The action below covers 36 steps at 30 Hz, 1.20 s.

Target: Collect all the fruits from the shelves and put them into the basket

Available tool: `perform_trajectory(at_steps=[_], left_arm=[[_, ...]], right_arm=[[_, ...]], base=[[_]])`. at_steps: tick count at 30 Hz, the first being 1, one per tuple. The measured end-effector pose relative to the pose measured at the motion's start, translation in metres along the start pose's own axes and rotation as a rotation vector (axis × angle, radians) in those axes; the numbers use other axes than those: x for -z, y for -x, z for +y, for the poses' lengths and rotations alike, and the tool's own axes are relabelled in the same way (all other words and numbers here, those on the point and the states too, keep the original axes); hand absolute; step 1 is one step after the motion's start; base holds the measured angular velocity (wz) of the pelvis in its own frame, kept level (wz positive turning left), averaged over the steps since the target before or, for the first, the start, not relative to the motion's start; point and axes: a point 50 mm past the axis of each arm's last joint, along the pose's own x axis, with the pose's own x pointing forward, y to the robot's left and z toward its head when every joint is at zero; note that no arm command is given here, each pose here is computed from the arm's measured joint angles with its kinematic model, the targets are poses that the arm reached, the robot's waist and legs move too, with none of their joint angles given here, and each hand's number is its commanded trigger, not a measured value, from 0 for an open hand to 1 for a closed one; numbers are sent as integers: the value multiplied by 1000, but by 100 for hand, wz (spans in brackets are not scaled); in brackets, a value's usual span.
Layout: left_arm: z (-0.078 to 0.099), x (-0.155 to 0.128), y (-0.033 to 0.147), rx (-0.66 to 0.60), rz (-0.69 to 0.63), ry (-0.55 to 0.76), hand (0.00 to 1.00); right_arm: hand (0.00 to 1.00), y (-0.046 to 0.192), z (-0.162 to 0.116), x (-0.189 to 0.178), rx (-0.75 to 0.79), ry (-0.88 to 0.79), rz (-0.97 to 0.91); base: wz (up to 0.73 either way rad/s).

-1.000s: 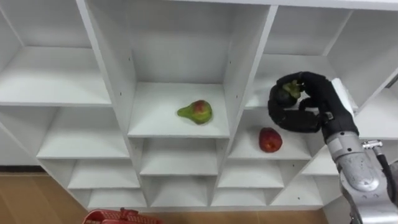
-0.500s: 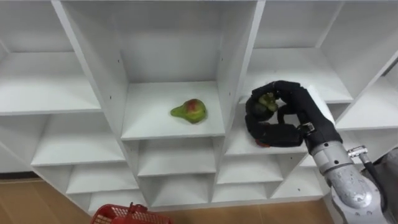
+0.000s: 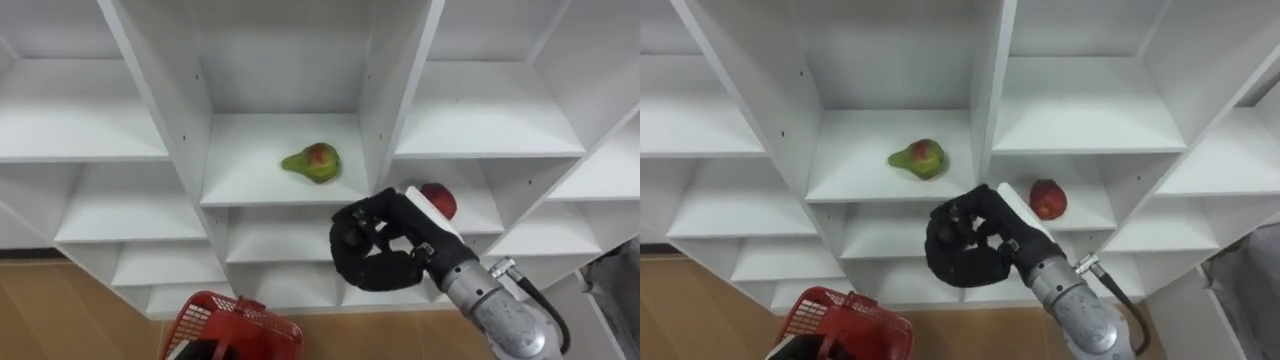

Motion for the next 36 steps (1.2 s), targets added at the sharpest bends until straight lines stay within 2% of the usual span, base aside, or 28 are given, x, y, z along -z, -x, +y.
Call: perform_trajectory(at_steps=[4,9,17,25,36], left_arm=[[-8,-22,-5,29,-92,-26,100],[-12,-24,-5,51,-102,-33,100],[-16,-55,-13,99,-187,-25,100],[-27,-61,-12,160,-227,14,100],[-39,-74,-14,231,-262,-23,100]], right_arm=[[100,-6,10,19,-35,25,89],[100,-9,15,30,-53,23,140],[100,-25,16,45,-79,26,214],[100,-32,21,51,-50,39,233],[100,-30,26,63,-43,59,286]], base=[[0],[1],[3],[2],[2]])
